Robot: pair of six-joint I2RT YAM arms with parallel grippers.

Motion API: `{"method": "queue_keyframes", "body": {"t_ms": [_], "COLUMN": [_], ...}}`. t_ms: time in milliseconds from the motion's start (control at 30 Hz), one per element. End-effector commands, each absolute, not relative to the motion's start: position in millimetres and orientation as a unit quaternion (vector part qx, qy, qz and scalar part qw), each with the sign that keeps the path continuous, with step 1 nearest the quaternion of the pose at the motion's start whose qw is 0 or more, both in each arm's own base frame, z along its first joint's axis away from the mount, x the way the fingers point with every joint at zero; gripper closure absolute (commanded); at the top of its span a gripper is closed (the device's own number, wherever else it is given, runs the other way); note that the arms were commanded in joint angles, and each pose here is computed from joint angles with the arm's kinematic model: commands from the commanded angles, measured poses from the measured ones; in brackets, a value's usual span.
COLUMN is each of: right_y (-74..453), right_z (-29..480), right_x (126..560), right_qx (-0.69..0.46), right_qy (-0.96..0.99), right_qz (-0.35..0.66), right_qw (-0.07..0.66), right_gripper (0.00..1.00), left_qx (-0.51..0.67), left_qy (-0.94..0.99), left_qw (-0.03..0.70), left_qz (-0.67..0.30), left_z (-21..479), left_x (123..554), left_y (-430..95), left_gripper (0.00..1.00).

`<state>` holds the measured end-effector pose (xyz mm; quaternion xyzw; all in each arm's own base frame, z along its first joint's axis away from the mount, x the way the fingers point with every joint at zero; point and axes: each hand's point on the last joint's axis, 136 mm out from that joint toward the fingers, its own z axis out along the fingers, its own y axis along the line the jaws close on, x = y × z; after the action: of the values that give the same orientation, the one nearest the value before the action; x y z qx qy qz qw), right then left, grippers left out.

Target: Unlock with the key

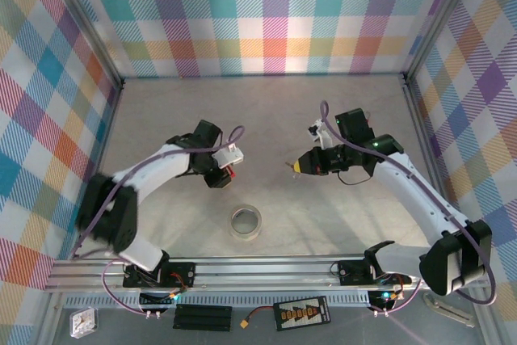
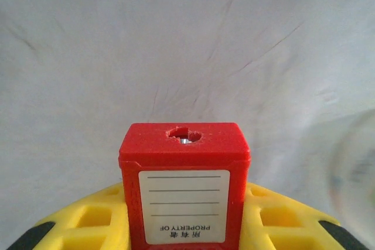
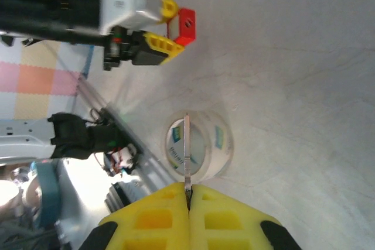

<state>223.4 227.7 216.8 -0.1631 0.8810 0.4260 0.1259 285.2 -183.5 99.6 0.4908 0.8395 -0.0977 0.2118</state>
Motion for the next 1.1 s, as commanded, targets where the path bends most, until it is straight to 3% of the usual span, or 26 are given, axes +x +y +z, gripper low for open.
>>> {"method": "queue_keyframes", "body": {"t_ms": [0,167,267,600,1067], "right_y": [242,253,256,263,276], "right_z": [236,239,249,263,234], "right_x": [202,181,178,162,160], "right_qx": [-0.2,-0.24,-0.243,-0.256,-0.25], "right_qy": [0.852,0.852,0.845,0.825,0.835], "right_qz": [0.478,0.463,0.474,0.503,0.49], "right_qw": [0.076,0.042,0.046,0.037,-0.003], "right_gripper": [1.0,1.0,1.0,1.0,1.0], "left_qx": [0.547,0.671,0.693,0.727,0.724], "left_qy": [0.758,0.623,0.593,0.558,0.559], "left_qw": [0.329,0.391,0.401,0.394,0.391], "left_qz": [-0.131,-0.099,-0.084,-0.072,-0.099], "left_z": [168,205,218,219,221], "left_x": [268,217,207,204,195], "left_y": [-220,-242,-248,-274,-281], "left_gripper": [0.98,1.0,1.0,1.0,1.0]}}
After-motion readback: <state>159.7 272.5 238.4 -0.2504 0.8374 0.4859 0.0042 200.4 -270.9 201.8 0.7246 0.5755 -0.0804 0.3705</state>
